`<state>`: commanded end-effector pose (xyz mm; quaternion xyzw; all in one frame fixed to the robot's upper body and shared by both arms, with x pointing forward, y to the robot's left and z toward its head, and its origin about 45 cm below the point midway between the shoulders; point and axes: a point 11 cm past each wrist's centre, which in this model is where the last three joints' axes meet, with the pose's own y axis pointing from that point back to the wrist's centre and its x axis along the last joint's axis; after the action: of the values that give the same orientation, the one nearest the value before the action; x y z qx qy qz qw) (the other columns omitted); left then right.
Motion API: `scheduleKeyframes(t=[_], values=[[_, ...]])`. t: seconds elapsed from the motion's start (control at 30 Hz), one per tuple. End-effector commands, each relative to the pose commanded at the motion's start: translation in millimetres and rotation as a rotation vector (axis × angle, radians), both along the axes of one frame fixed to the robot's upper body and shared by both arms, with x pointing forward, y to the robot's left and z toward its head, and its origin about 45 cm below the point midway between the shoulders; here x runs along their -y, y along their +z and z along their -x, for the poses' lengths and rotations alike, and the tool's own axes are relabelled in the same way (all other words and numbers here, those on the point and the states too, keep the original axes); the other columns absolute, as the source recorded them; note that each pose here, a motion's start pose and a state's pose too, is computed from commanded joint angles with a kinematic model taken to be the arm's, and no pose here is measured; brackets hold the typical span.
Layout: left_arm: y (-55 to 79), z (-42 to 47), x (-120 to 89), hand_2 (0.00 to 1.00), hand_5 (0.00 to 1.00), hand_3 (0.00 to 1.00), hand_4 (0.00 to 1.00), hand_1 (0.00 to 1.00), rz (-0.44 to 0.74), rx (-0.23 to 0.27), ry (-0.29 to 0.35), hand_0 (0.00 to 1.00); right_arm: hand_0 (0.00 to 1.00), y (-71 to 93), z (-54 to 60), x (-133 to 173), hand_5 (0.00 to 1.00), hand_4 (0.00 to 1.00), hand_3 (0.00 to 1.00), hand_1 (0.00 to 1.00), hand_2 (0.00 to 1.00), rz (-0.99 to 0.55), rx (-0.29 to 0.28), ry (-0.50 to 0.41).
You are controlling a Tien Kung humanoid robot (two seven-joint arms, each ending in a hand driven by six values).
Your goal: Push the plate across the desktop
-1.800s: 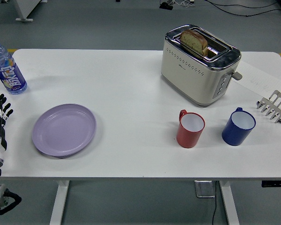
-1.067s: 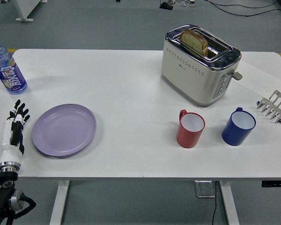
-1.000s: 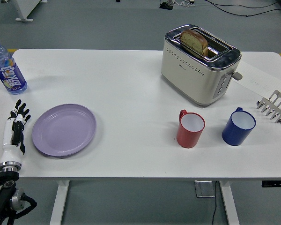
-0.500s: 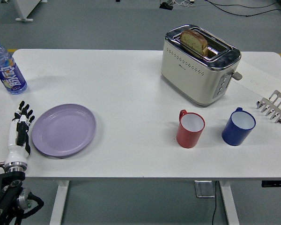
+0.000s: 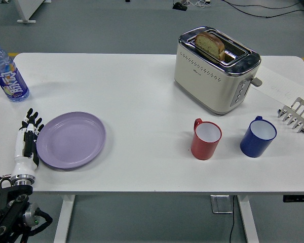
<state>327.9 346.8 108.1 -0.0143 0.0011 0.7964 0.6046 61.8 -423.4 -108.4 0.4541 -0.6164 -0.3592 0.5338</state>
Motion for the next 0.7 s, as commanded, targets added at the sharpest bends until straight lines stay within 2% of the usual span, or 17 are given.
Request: scheduleKeyframes(t=[0.17, 0.7], values=[[2.5, -4.3, 5, 0.998, 0.998, 0.998, 0.498, 0.946, 0.017, 0.008, -0.014, 0.895, 0.657, 0.1, -0.9, 0, 0.286, 0.28, 0.682, 0.647, 0.725, 0.0, 0.002, 0.003], [0.3, -7.6, 26, 0.998, 0.998, 0.998, 0.5, 0.943, 0.065, 0.011, -0.055, 0.894, 0.656, 0.8, -4.1, 0, 0.285, 0.279, 0.682, 0.645, 0.724, 0.0, 0.008, 0.006]])
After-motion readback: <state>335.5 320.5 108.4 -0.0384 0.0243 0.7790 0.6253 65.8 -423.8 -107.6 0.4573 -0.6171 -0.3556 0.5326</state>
